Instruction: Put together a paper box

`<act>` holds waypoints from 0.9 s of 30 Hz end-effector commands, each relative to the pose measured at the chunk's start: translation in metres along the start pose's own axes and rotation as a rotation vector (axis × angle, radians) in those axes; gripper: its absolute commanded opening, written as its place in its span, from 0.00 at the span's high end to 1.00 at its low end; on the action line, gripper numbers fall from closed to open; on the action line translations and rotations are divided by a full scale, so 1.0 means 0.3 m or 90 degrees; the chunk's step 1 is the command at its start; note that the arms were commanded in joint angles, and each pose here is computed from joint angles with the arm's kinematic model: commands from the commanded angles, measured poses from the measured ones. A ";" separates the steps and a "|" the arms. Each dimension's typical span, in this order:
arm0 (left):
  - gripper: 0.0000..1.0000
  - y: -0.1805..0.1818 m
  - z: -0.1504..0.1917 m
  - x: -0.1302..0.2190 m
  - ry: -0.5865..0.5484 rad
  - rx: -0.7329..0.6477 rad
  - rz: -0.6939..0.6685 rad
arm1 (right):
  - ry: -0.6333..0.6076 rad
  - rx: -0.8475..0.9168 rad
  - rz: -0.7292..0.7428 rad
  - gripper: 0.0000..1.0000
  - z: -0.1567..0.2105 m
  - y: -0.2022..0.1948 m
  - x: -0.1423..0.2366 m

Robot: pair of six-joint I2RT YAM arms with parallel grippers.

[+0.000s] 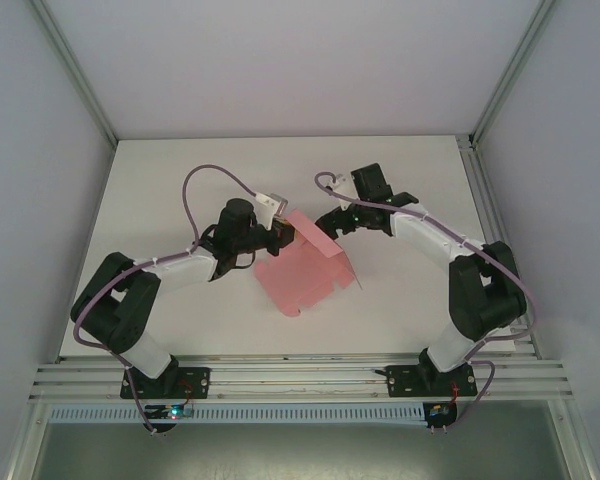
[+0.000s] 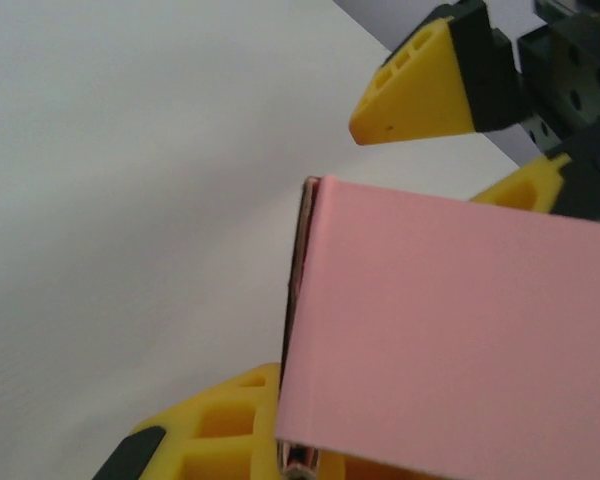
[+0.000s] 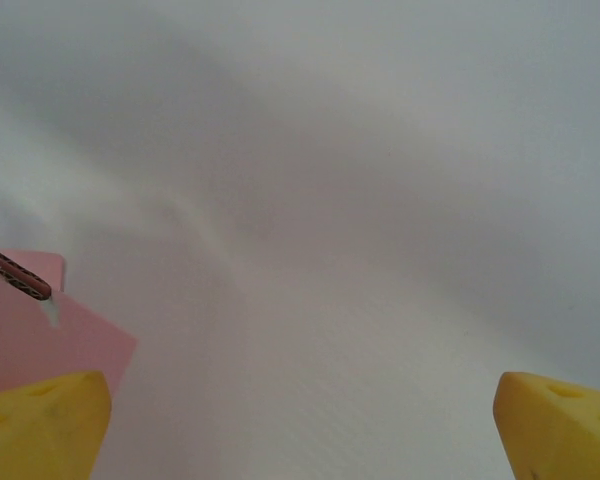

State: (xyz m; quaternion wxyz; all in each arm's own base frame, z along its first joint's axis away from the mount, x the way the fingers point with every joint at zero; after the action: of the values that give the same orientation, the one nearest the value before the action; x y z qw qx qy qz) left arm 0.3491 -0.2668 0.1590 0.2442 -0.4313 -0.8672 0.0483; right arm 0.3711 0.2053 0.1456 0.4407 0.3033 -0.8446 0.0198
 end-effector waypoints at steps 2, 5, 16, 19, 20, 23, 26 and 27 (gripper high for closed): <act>1.00 0.123 -0.112 -0.020 -0.052 0.037 -0.155 | 0.027 0.003 -0.194 0.02 -0.002 0.236 0.005; 1.00 0.138 -0.125 -0.032 -0.071 0.050 -0.176 | 0.051 -0.020 -0.230 0.02 0.004 0.286 -0.010; 1.00 0.173 -0.151 -0.011 -0.097 0.068 -0.298 | 0.036 -0.131 -0.264 0.02 -0.060 0.324 -0.064; 1.00 0.144 -0.149 -0.019 -0.079 0.058 -0.280 | 0.027 -0.154 -0.214 0.02 -0.074 0.277 -0.080; 1.00 0.131 -0.147 -0.020 -0.073 0.052 -0.271 | 0.027 -0.162 -0.212 0.02 -0.076 0.264 -0.078; 1.00 0.116 -0.143 0.009 -0.074 0.032 -0.262 | 0.018 -0.190 -0.157 0.02 -0.064 0.173 -0.072; 1.00 0.087 -0.127 0.046 -0.073 -0.029 -0.244 | 0.021 -0.195 -0.010 0.02 -0.014 0.010 -0.042; 1.00 0.080 -0.117 0.057 -0.073 -0.049 -0.239 | 0.022 -0.186 0.043 0.02 0.002 -0.039 -0.024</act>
State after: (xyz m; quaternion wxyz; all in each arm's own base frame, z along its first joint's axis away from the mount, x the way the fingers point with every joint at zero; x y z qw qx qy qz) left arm 0.3790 -0.2409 0.1677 0.2396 -0.2542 -0.9368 0.0216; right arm 0.3974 0.2147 0.1304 0.4812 0.2286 -0.8386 -0.1138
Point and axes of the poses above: each hand's point on the last joint's axis, 136 mm out from that joint toward the fingers, its own x axis back along the fingers, its own y axis along the line the jaws close on, z = x × y, the point moved 2 cm from there along x, back along the fingers, and after that the axes turned 8 degrees about -x, right-handed, at the moved point
